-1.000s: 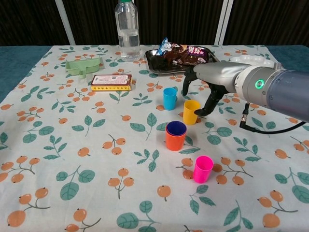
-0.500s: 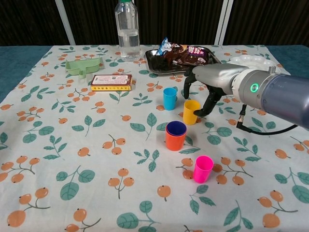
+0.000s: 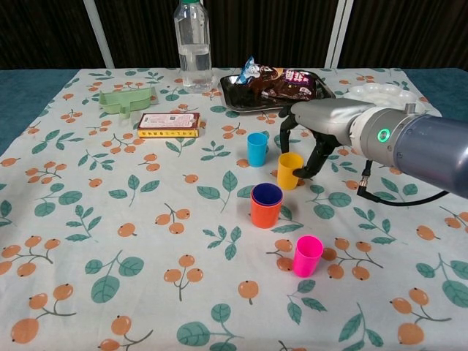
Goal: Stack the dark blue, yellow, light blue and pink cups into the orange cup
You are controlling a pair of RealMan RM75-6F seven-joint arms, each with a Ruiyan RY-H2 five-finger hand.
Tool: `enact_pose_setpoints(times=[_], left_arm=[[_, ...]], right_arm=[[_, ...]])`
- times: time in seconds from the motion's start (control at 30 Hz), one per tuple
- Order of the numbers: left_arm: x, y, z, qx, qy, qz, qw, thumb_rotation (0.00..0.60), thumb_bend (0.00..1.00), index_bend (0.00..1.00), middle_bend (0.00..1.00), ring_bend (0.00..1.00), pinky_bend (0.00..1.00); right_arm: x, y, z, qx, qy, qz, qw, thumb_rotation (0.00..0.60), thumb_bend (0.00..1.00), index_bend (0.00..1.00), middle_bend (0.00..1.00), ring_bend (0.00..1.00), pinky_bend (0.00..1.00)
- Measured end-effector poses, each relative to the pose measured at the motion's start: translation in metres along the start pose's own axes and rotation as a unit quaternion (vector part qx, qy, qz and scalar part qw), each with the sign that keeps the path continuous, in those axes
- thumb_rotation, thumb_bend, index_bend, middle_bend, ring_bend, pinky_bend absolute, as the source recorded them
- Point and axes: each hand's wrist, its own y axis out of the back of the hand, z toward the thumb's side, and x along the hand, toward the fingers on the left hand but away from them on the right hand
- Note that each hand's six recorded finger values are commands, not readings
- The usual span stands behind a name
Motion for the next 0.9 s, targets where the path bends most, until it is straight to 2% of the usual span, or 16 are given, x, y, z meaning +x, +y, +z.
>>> enact_pose_setpoints(times=[0.3,0.5,0.73,0.9], left_arm=[[0.000,0.000,0.000,0.000,0.000,-0.001,1.0000,0.600,0.47,0.25,0.06,0.00,0.05],[0.000,0.000,0.000,-0.001,0.000,-0.001,1.0000,0.600,0.47,0.25,0.06,0.00,0.05],[0.000,-0.002,0.002,-0.002,-0.002,-0.003,1.0000,0.600,0.47,0.25,0.06,0.00,0.05],[-0.001,-0.002,0.003,-0.002,-0.004,-0.003,1.0000,0.600,0.47,0.25,0.06,0.00,0.05]], right_arm=[[0.002,0.006,0.001,-0.004,0.002,-0.007,1.0000,0.600,0.39,0.49,0.00,0.03,0.09],[0.010,0.022,0.002,-0.010,0.012,-0.022,0.9996,0.600,0.39,0.49,0.00,0.03,0.09],[0.035,0.044,0.015,-0.030,0.047,-0.018,0.9983,0.600,0.39,0.49,0.00,0.03,0.09],[0.060,0.057,0.032,-0.015,0.084,-0.015,0.9962,0.600,0.39,0.49,0.00,0.03,0.09]])
